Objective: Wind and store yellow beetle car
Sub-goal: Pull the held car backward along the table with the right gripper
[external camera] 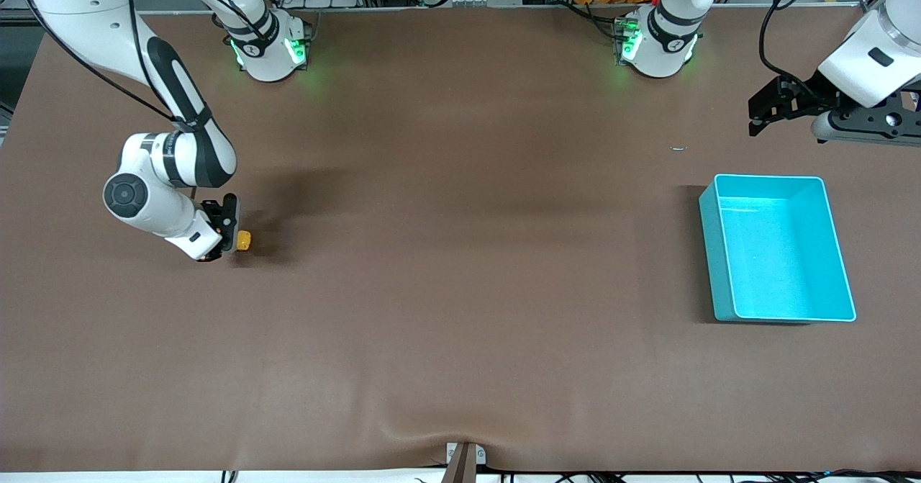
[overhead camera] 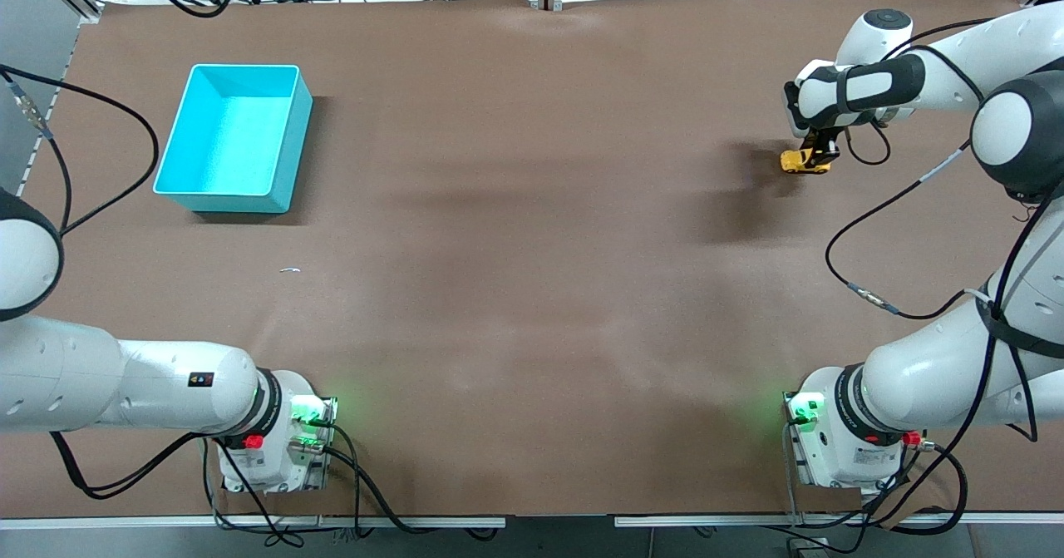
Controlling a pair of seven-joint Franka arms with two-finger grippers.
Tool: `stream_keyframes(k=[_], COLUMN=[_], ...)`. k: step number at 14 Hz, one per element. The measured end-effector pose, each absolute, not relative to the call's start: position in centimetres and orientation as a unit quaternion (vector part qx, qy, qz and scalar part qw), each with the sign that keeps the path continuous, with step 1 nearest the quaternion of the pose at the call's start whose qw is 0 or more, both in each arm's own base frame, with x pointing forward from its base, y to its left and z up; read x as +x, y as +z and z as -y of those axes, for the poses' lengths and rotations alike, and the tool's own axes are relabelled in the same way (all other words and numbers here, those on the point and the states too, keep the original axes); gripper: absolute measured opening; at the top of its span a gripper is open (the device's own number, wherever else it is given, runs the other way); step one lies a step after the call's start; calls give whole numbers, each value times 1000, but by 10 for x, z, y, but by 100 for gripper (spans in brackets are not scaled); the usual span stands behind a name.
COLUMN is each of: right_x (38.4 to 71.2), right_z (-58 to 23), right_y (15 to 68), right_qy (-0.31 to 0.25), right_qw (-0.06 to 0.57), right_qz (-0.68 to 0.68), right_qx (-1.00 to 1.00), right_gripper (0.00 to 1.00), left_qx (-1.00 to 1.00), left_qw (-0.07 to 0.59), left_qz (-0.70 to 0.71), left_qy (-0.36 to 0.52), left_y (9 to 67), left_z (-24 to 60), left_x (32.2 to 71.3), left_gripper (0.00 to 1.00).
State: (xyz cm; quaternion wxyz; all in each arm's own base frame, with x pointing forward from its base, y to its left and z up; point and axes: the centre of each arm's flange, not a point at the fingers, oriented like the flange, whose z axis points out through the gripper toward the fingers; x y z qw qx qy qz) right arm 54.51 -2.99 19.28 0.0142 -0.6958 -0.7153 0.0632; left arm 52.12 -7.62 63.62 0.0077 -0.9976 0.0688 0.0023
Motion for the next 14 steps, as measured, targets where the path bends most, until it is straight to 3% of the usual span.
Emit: stream_keyframes(k=[14], right_x=[549], right_z=[102], right_y=[193], right_qy=[59], right_qw=[17], right_qz=[721], right_qx=[-690], right_gripper=[44], left_qx=[-998], left_qw=[8], left_qz=[-69], left_qy=[2], left_y=[636], left_z=[76], left_x=[521], left_gripper=[100])
